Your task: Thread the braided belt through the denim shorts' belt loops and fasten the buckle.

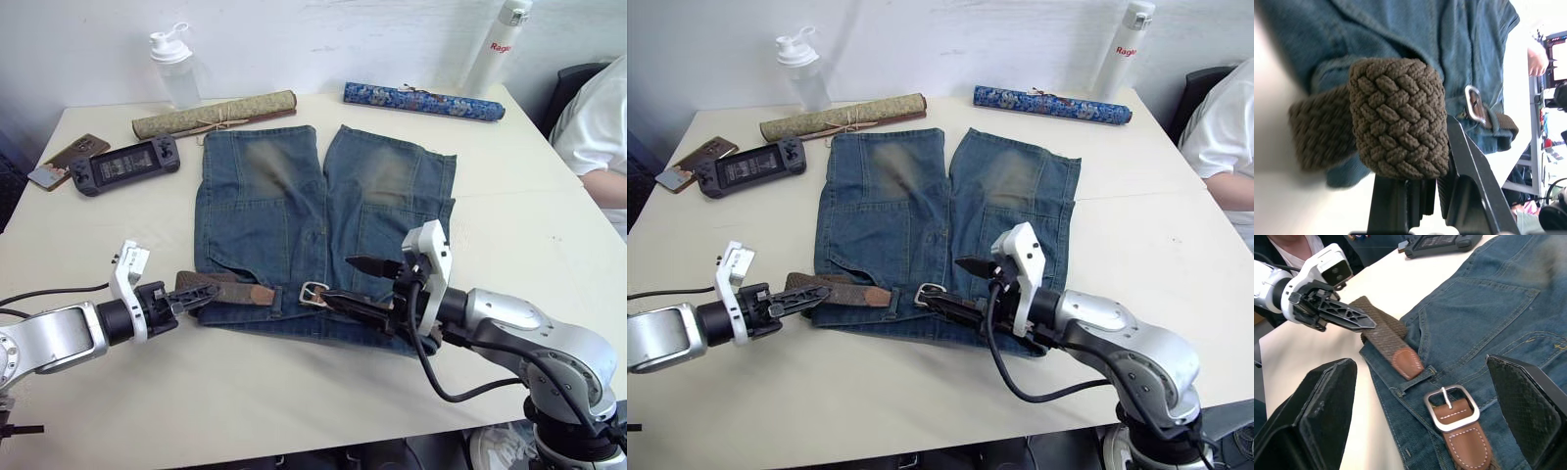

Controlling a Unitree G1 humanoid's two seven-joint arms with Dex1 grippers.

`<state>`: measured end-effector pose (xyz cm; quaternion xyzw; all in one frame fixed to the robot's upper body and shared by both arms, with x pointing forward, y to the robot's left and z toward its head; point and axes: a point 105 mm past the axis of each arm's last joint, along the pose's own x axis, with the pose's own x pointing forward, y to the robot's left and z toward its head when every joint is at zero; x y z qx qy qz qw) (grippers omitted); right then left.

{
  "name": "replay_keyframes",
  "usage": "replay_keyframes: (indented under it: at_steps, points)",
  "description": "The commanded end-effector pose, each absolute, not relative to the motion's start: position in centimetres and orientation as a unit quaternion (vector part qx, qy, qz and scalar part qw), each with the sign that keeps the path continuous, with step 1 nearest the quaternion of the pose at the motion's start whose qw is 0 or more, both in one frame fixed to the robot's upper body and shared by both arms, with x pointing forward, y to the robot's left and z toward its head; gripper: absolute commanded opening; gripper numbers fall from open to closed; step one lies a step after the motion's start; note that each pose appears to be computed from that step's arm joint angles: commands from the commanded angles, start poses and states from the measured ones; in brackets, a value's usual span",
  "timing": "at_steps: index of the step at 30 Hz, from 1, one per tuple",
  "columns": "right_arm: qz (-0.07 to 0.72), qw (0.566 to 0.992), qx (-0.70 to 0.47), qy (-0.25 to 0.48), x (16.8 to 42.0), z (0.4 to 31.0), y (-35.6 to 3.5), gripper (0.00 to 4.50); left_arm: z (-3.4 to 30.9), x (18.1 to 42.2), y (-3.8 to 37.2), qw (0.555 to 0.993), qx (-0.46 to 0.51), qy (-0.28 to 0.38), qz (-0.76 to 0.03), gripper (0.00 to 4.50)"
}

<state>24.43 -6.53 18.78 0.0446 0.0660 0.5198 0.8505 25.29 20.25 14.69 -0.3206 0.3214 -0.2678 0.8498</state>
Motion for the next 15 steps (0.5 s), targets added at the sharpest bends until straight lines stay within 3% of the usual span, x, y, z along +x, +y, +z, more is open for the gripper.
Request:
replay_keyframes:
  at_steps: [1,15]
  points:
    - [0.526,0.848,0.051,0.041,24.0,19.8,-6.3,4.46,14.9,24.9,19.2,0.847,-0.313,0.321,-0.285,0.0]
    - [0.517,0.854,0.05,0.04,24.3,20.0,-6.7,4.46,12.9,24.9,18.2,0.832,-0.356,0.329,-0.269,0.0]
